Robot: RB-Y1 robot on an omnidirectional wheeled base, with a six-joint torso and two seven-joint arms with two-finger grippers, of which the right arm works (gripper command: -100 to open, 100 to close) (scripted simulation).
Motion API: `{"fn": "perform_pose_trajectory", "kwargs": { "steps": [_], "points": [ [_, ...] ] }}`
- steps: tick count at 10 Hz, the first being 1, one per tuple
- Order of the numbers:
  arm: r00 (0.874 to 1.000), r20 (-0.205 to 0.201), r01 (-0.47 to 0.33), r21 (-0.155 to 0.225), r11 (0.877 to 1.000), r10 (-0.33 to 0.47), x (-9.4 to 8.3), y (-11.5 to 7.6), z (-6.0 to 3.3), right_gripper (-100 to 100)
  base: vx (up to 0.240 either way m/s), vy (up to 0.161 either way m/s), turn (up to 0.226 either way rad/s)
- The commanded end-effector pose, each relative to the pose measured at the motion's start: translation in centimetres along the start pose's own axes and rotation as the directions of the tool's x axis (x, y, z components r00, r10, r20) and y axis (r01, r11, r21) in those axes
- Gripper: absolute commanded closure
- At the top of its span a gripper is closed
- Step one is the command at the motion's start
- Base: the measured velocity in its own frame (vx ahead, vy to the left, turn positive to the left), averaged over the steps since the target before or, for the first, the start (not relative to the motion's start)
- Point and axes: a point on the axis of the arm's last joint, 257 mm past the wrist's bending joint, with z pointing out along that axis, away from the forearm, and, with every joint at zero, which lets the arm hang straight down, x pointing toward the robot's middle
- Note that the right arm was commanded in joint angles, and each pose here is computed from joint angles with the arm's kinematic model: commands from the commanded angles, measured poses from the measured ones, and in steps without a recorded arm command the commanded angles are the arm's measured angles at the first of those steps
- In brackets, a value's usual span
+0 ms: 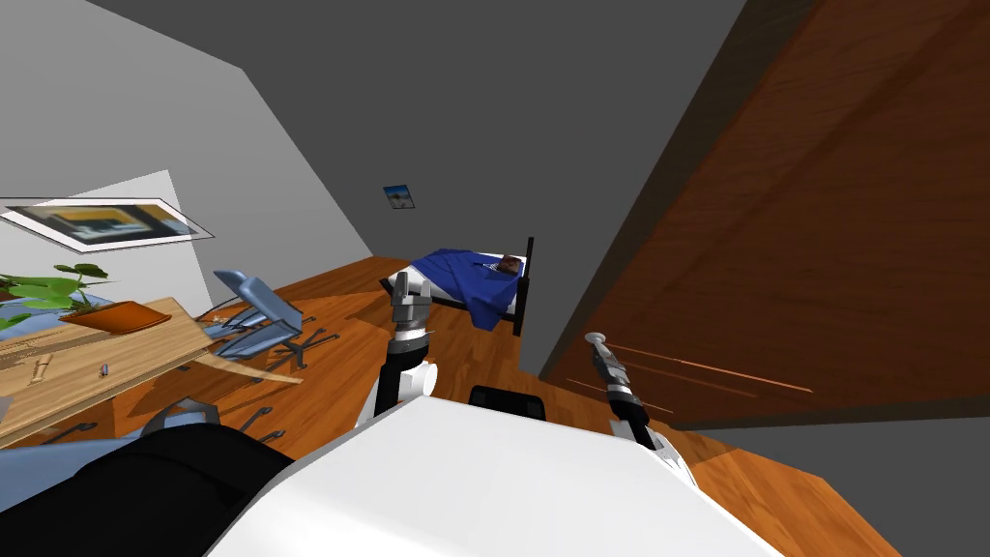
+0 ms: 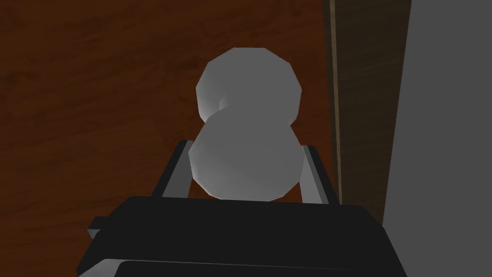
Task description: Pull the door open
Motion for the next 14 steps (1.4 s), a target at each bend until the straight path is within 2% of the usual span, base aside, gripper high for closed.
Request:
{"fn": "perform_pose_trajectory", "kwargs": {
  "steps": [1,3,5,6,8,9,11,12,13,14],
  "points": [
    [0.998,0.005,-0.061,0.007,0.998,0.061,-0.06,-0.11,0.0,100,-0.052,-0.03,0.09],
    [0.995,0.01,-0.101,0.012,0.995,0.101,-0.15,-0.19,0.05,100,-0.047,-0.031,0.074],
    [0.984,0.021,-0.176,0.02,0.984,0.175,-0.34,-0.37,0.14,100,-0.049,-0.016,0.061],
    [0.983,0.021,-0.18,0.019,0.983,0.18,-0.34,-0.37,0.14,100,-0.038,-0.022,0.048],
    [0.967,0.033,-0.254,0.026,0.967,0.253,-0.52,-0.55,0.23,100,-0.042,-0.025,0.08],
    [0.965,0.033,-0.262,0.026,0.965,0.261,-0.52,-0.55,0.23,100,-0.03,-0.023,0.039],
    [0.94,0.047,-0.339,0.031,0.94,0.337,-0.72,-0.76,0.32,100,-0.046,-0.022,0.084],
    [0.936,0.047,-0.351,0.031,0.936,0.35,-0.72,-0.76,0.32,100,-0.04,-0.026,0.043],
    [0.919,0.055,-0.392,0.033,0.919,0.39,-0.81,-0.86,0.36,100,-0.034,-0.023,0.062],
    [0.918,0.055,-0.395,0.032,0.918,0.393,-0.81,-0.86,0.36,100,-0.027,-0.017,0.031]
  ]
}}
